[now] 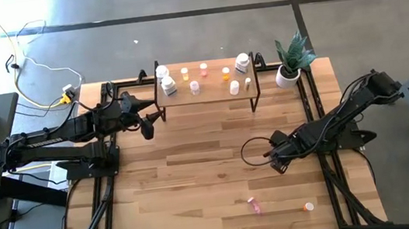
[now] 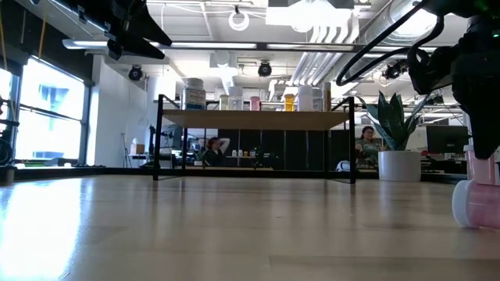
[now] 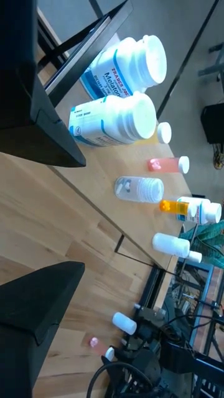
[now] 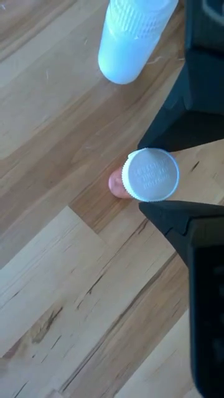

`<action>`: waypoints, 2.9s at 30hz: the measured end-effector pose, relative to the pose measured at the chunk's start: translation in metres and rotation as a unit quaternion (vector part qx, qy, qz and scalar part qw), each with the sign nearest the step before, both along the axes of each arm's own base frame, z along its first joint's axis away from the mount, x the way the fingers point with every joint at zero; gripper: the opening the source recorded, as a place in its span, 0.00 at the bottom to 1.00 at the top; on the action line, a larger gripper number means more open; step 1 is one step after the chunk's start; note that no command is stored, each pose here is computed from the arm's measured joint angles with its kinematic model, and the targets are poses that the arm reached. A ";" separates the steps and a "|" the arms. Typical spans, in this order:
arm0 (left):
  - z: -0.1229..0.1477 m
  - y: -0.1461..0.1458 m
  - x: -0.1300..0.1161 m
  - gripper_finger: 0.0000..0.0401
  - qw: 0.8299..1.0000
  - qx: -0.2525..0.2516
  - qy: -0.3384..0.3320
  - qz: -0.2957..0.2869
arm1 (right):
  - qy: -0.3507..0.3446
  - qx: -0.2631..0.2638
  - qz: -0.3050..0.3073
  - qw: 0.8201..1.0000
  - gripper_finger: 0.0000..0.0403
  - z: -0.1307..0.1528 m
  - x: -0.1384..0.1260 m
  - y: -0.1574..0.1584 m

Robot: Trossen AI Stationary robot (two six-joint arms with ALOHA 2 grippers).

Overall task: Pick and place medicine bottles onto shelf by color
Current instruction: Put the pink pill bottle on the shelf

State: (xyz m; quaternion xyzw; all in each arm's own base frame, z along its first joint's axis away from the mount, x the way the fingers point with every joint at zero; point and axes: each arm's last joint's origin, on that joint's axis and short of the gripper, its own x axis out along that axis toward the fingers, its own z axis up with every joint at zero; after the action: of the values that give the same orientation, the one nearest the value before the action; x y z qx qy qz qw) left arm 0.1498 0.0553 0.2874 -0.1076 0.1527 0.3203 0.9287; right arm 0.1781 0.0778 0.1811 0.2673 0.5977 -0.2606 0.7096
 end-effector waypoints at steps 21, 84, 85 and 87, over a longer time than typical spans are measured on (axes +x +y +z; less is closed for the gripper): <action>0.000 0.000 0.000 0.63 1.000 0.000 0.000 0.000 | -0.026 0.008 0.006 1.000 0.25 0.015 0.009 0.002; 0.000 0.019 -0.009 0.63 0.998 0.041 0.036 0.044 | -0.080 -0.134 -0.036 0.987 0.24 0.221 0.109 -0.232; 0.000 0.019 -0.009 0.63 0.998 0.040 0.035 0.041 | -0.074 -0.131 -0.039 0.988 0.24 0.220 0.108 -0.234; 0.000 0.019 -0.008 0.63 0.998 0.040 0.035 0.039 | -0.070 -0.130 -0.045 0.988 0.24 0.219 0.105 -0.237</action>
State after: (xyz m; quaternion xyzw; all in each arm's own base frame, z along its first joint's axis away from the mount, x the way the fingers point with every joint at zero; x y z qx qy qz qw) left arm 0.1414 0.0742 0.2874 -0.0653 0.1682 0.3661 0.9129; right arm 0.2836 -0.1593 0.4003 0.2171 0.4950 -0.3479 0.7661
